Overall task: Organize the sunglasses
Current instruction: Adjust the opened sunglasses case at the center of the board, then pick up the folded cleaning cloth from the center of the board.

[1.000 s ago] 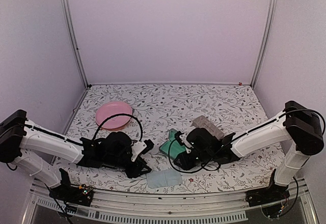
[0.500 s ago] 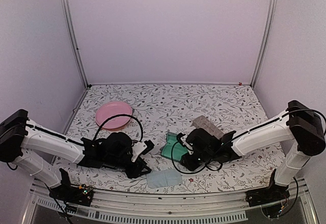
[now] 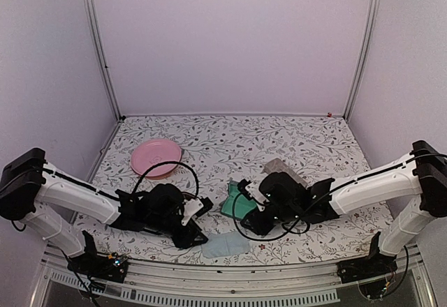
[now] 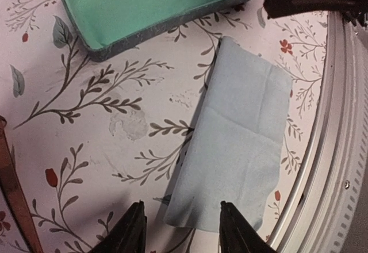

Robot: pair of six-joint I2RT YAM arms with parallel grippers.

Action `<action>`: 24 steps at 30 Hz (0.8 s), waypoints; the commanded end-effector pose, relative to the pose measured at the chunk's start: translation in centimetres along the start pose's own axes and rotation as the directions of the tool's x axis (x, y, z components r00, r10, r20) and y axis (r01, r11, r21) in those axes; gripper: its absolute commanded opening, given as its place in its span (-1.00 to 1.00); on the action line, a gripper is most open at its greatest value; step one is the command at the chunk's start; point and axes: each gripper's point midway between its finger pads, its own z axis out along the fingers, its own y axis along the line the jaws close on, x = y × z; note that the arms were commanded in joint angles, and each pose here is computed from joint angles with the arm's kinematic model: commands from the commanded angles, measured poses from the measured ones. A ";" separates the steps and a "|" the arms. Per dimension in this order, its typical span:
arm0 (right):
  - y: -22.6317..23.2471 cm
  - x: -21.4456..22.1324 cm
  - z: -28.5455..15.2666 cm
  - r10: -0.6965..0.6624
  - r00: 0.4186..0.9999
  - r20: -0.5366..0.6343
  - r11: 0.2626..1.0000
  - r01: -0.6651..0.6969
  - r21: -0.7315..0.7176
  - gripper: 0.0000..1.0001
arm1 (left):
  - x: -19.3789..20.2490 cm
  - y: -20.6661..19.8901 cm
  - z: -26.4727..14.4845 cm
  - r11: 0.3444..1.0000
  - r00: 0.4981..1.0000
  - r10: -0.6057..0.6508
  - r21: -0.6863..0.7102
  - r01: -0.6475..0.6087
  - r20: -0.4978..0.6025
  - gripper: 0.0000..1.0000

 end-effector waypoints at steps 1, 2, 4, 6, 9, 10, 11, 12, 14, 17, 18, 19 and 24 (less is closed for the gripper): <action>1.9 1.3 0.9 0.005 1.000 -0.020 0.998 -0.006 -0.068 -0.17 | 0.0 0.1 -0.1 1.000 1.000 -0.024 0.015 0.024 0.003 -0.08; 2.0 1.6 1.1 0.011 1.000 -0.029 0.998 -0.013 -0.069 -0.17 | 0.0 0.1 -0.1 1.000 1.000 -0.025 0.016 0.025 0.003 -0.08; 1.9 2.0 1.6 0.023 0.999 -0.042 0.998 -0.025 -0.065 -0.17 | 0.1 0.1 -0.2 1.000 1.000 -0.025 0.015 0.025 0.003 -0.08; 1.8 2.5 2.0 0.033 0.998 -0.056 0.997 -0.037 -0.064 -0.17 | 0.1 0.1 -0.2 1.000 1.000 -0.026 0.015 0.026 0.003 -0.08; 1.6 3.0 2.4 0.044 0.997 -0.070 0.997 -0.049 -0.059 -0.17 | 0.1 0.2 -0.3 1.000 1.000 -0.024 0.011 0.024 0.004 -0.07; 1.5 3.1 2.5 0.049 0.996 -0.072 0.997 -0.053 -0.053 -0.17 | 0.2 0.2 -0.3 1.000 1.000 -0.025 0.010 0.025 0.004 -0.07; 1.4 3.3 2.6 0.052 0.996 -0.076 0.997 -0.056 -0.047 -0.17 | 0.2 0.3 -0.3 1.000 1.000 -0.024 0.008 0.024 0.005 -0.07; 1.3 3.4 2.7 0.059 0.995 -0.078 0.997 -0.062 -0.043 -0.17 | 0.2 0.3 -0.3 1.000 1.000 -0.024 0.008 0.024 0.005 -0.07; 1.2 3.7 2.9 0.064 0.994 -0.087 0.997 -0.067 -0.041 -0.17 | 0.2 0.3 -0.3 1.000 1.000 -0.025 0.008 0.025 0.007 -0.07; 1.2 3.9 3.2 0.068 0.993 -0.093 0.996 -0.072 -0.043 -0.17 | 0.3 0.3 -0.3 1.000 1.000 -0.027 0.009 0.027 0.004 -0.07; 1.3 3.9 3.2 0.068 0.993 -0.093 0.996 -0.073 -0.043 -0.17 | 0.4 0.3 -0.3 1.000 1.000 -0.028 0.008 0.028 0.001 -0.07; 1.2 3.9 3.3 0.070 0.993 -0.095 0.996 -0.074 -0.041 -0.17 | 0.4 0.3 -0.3 1.000 1.000 -0.028 0.008 0.028 0.002 -0.07; 1.1 4.1 3.7 0.071 0.993 -0.099 0.996 -0.075 -0.039 -0.18 | 0.5 0.4 -0.2 0.999 1.000 -0.031 0.008 0.031 -0.006 -0.06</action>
